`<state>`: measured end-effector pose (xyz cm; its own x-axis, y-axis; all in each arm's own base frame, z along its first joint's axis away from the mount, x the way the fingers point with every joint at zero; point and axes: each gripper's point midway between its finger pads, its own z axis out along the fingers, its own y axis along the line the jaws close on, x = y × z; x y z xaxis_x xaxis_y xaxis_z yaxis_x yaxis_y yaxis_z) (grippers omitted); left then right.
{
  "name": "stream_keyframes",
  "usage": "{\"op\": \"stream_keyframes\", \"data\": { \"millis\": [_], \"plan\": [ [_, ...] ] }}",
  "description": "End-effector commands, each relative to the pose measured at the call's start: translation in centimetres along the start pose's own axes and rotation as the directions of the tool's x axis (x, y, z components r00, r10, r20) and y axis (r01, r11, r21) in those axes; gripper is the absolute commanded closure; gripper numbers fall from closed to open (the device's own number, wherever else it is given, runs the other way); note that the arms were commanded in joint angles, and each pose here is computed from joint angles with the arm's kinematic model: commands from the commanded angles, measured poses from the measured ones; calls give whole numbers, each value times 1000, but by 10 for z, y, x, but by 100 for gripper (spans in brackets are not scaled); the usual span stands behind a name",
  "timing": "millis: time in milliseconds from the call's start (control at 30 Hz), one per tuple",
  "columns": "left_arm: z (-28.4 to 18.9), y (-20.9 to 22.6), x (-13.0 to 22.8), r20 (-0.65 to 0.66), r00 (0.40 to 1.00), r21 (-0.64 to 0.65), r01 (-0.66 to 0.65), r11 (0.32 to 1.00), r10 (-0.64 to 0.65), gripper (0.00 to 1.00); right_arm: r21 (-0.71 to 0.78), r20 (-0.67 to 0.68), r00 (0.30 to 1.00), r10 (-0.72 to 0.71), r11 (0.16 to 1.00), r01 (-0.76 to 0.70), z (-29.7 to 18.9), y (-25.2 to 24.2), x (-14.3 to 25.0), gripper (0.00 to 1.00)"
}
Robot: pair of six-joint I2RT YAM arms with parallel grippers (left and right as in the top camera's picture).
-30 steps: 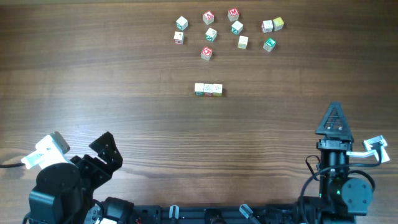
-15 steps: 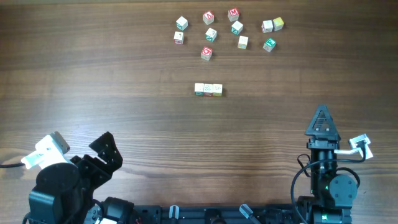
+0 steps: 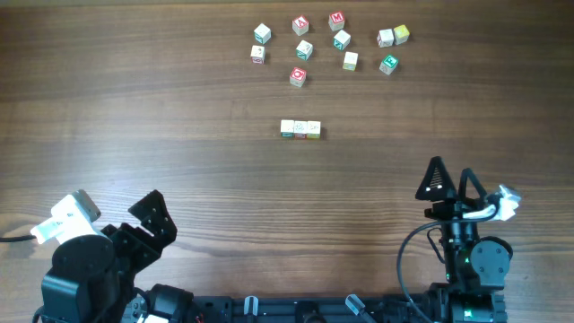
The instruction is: Form a horizontal line
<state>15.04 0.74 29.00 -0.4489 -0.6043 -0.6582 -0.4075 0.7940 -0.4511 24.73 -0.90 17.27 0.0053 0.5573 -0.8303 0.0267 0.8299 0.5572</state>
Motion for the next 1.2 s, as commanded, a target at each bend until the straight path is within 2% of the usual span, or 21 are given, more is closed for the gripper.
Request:
{"op": "stream_keyframes", "data": {
  "millis": [0, 133, 1167],
  "plan": [
    [0, 3, -1, 10, 1000, -12, -5, 1000, 6, 0, -43, -1, 965, -261, 965, 260, -1, 8, 2, 0],
    [0, 3, -1, 10, 1000, -12, -5, 1000, 6, 0, -44, 2, 938, -345, 937, 345, -1, 8, 2, 0],
    [0, 3, -1, 10, 1000, -12, -5, 1000, 6, 0, 14, 18, 938, -345, 939, 345, -1, -4, -7, 0]
  ]
}}
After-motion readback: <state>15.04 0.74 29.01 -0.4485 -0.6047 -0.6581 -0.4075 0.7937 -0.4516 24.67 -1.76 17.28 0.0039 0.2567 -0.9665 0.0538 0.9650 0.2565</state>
